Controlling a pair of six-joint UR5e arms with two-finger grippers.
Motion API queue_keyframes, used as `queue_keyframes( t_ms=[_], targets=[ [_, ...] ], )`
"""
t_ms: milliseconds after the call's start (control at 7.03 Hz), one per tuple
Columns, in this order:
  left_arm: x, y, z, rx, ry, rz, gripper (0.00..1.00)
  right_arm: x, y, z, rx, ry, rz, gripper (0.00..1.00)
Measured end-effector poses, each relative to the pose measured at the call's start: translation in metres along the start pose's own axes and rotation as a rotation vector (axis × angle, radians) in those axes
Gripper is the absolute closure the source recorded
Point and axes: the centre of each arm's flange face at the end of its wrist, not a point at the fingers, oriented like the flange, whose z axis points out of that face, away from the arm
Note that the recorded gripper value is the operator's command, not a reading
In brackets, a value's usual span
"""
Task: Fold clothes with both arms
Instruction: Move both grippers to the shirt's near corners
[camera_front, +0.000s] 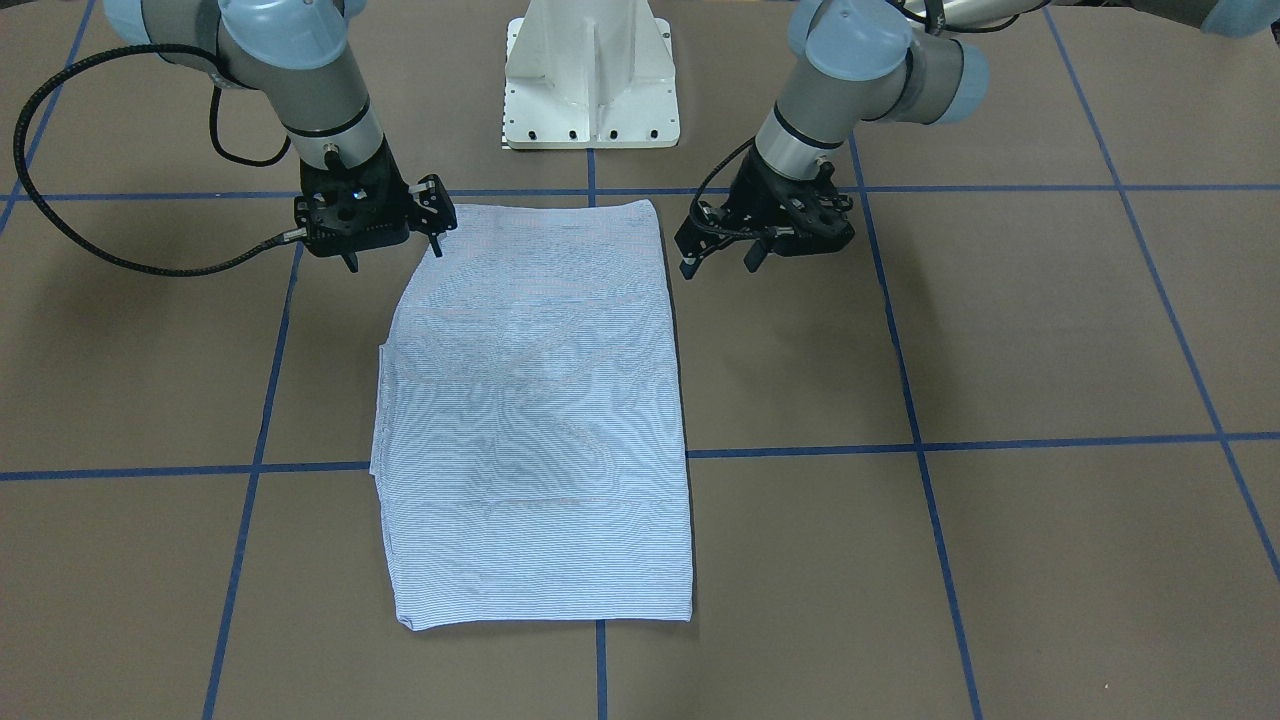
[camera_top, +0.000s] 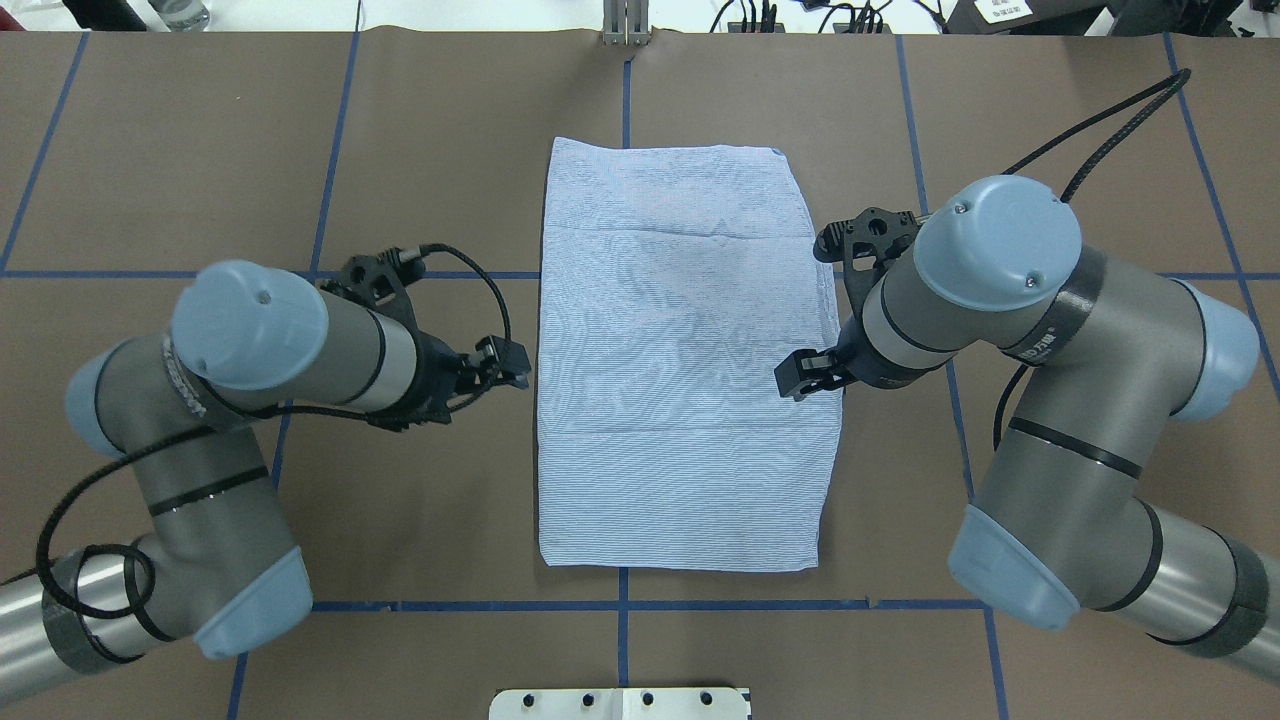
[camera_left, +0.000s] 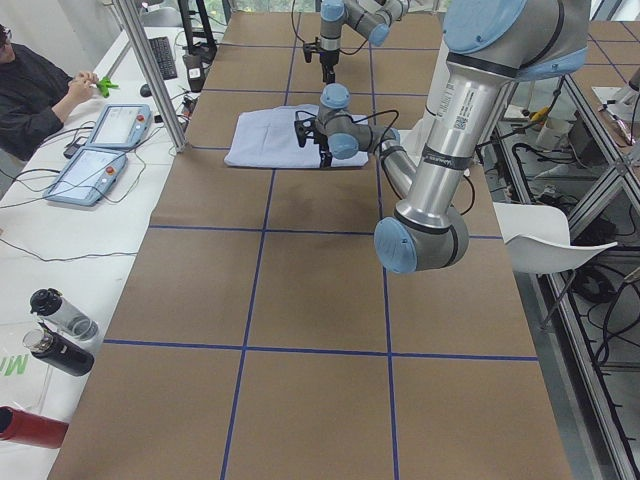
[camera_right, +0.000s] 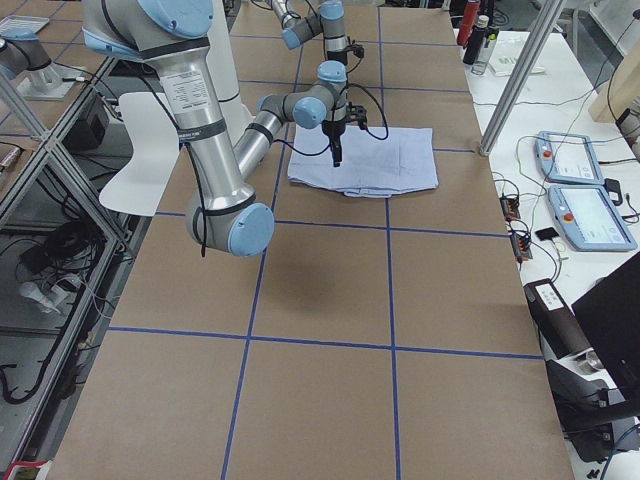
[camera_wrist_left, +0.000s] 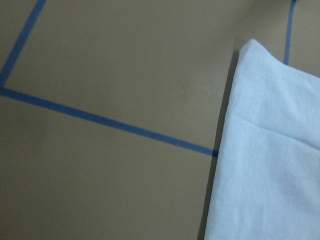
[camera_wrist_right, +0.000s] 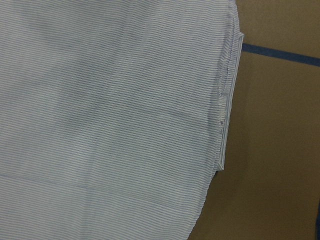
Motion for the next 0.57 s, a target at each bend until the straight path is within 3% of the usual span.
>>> queue_keyframes(
  t_ms=[284, 569],
  targets=[
    [0.006, 0.079, 0.030, -0.074, -0.011, -0.107, 0.04, 0.002, 0.014, -0.018, -0.008, -0.041, 0.032, 0.00],
    [0.002, 0.120, 0.050, -0.099, -0.037, -0.146, 0.11, 0.005, 0.024, -0.029, -0.014, -0.062, 0.045, 0.00]
  ],
)
